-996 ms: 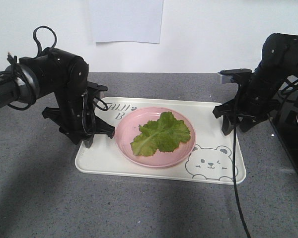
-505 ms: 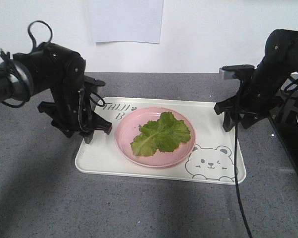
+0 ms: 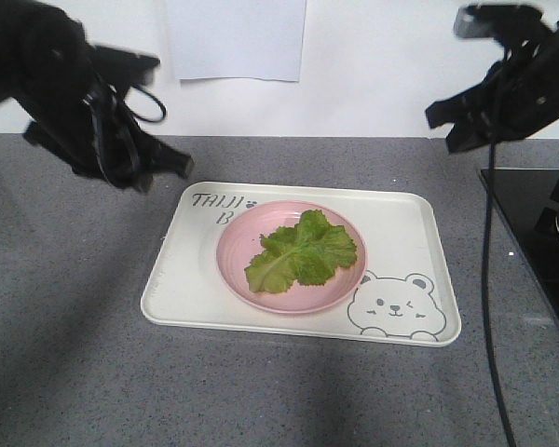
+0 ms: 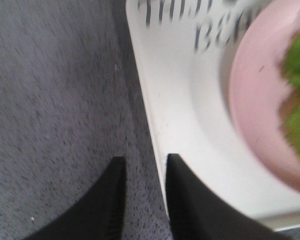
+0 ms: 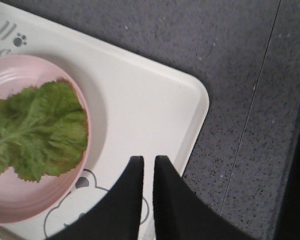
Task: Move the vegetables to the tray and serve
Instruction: 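Open both grippers and raise them away from the tray edges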
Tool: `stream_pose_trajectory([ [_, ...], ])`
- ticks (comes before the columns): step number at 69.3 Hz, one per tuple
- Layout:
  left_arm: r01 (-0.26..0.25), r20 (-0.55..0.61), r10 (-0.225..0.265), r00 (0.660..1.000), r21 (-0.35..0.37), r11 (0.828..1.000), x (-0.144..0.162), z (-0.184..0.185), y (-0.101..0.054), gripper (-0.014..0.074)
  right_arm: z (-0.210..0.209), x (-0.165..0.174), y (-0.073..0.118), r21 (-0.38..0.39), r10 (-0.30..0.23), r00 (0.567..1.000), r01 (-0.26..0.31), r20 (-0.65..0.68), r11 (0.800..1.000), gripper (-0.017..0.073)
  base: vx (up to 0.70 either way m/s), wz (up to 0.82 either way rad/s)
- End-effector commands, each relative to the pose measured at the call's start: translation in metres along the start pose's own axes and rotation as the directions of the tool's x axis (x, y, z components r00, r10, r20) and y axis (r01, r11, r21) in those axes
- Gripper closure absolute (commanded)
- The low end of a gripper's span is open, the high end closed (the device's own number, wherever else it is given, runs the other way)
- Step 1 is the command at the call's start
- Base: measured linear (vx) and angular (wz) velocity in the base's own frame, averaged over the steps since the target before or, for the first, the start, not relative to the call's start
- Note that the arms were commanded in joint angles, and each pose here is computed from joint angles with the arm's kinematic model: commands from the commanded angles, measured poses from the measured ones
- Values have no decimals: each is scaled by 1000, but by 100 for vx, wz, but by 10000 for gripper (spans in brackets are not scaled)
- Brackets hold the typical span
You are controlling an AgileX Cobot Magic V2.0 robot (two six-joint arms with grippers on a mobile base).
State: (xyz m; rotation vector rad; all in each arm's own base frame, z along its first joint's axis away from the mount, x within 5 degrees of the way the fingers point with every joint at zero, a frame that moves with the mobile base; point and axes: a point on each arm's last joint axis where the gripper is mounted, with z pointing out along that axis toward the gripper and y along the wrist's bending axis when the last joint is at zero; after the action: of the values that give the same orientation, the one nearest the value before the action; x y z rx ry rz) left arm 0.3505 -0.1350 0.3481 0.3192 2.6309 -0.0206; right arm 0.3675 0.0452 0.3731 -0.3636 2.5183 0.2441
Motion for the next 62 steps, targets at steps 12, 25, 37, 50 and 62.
stream_pose_trajectory([
  [12, 24, 377, -46, 925, 62, 998, 0, -108, 10, 601, -100, -4, 31, -20, -122, 938, 136, 326, 991, 567, 0, 0],
  [25, 21, 525, -66, 849, 91, 996, 21, -161, 17, 601, -172, 16, 52, 39, -210, 844, 220, 494, 975, 564, 0, 0],
  [37, 2, 625, -72, 777, 111, 994, 62, -176, 24, 601, -229, 42, 68, 115, -274, 744, 260, 610, 959, 564, 0, 0],
  [50, -24, 673, -69, 736, 127, 992, 132, -149, 28, 601, -264, 78, 81, 187, -336, 662, 288, 669, 939, 564, 0, 0],
  [62, -24, 723, -108, 682, 170, 985, 190, -125, 31, 601, -234, 137, 81, 176, -310, 693, 259, 651, 950, 564, 0, 0],
])
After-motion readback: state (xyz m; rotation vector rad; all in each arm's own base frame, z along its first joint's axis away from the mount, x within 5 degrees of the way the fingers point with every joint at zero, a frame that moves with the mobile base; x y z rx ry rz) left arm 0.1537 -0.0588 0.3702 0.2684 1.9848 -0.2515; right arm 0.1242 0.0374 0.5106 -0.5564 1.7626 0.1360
